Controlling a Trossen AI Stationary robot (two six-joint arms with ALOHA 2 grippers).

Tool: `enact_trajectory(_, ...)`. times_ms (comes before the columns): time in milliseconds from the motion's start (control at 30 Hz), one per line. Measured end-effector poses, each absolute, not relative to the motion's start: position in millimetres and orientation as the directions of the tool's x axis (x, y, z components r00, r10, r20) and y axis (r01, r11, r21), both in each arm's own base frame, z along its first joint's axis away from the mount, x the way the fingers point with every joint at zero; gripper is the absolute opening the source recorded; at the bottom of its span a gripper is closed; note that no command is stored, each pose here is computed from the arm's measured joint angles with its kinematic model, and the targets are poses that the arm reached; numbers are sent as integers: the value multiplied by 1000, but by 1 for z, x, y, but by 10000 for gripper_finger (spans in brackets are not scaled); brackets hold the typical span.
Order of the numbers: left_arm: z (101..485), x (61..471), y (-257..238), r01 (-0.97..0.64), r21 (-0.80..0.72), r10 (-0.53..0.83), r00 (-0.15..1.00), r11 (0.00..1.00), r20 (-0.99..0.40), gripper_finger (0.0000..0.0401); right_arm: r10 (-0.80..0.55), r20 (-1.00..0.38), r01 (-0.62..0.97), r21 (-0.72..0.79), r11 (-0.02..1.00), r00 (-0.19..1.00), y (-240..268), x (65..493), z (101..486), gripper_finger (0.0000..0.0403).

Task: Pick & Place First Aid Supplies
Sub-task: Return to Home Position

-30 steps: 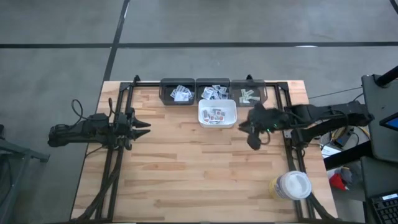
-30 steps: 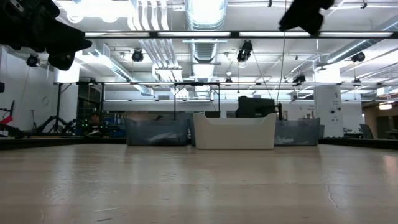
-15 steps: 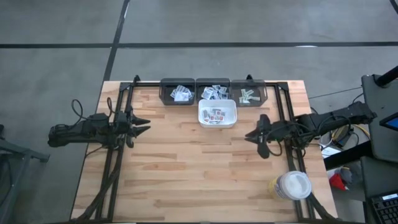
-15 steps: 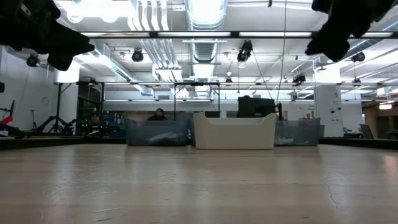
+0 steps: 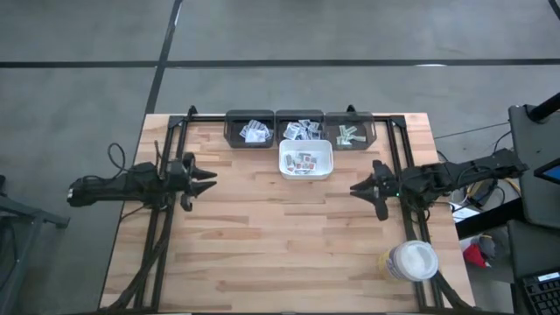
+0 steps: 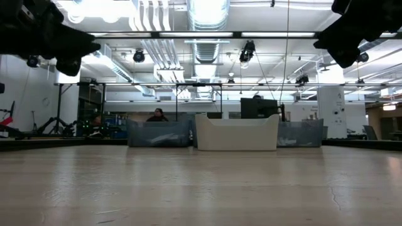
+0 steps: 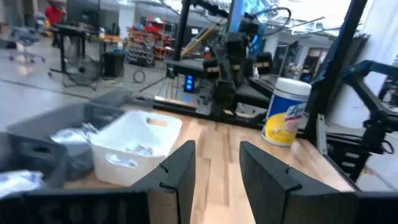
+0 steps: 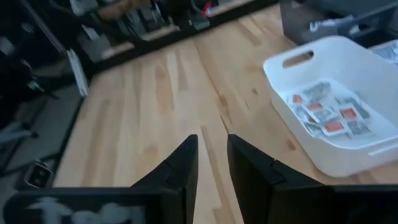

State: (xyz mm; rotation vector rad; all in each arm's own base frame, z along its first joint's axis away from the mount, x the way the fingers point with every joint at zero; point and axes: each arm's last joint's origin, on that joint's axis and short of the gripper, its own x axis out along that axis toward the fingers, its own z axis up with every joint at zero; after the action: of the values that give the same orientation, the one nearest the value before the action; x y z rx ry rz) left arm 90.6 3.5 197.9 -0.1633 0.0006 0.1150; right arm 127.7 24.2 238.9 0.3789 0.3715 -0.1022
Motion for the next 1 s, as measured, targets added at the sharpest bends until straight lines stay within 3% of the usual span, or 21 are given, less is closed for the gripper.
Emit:
enact_trajectory(333, 168, 98, 2, -81, -279, 66, 996, 957, -63, 124, -81, -240, 168, 371, 913, 967, 17, 104, 234, 65)
enact_trajectory(567, 174, 98, 2, -65, -154, 67, 998, 986, 11, 124, -98, -95, 128, 401, 907, 991, 13, 94, 216, 66)
enact_trajectory(1000, 171, 96, 1, -53, -125, 44, 996, 991, -77, 124, -179, -108, 208, 420, 884, 978, 9, 85, 183, 80)
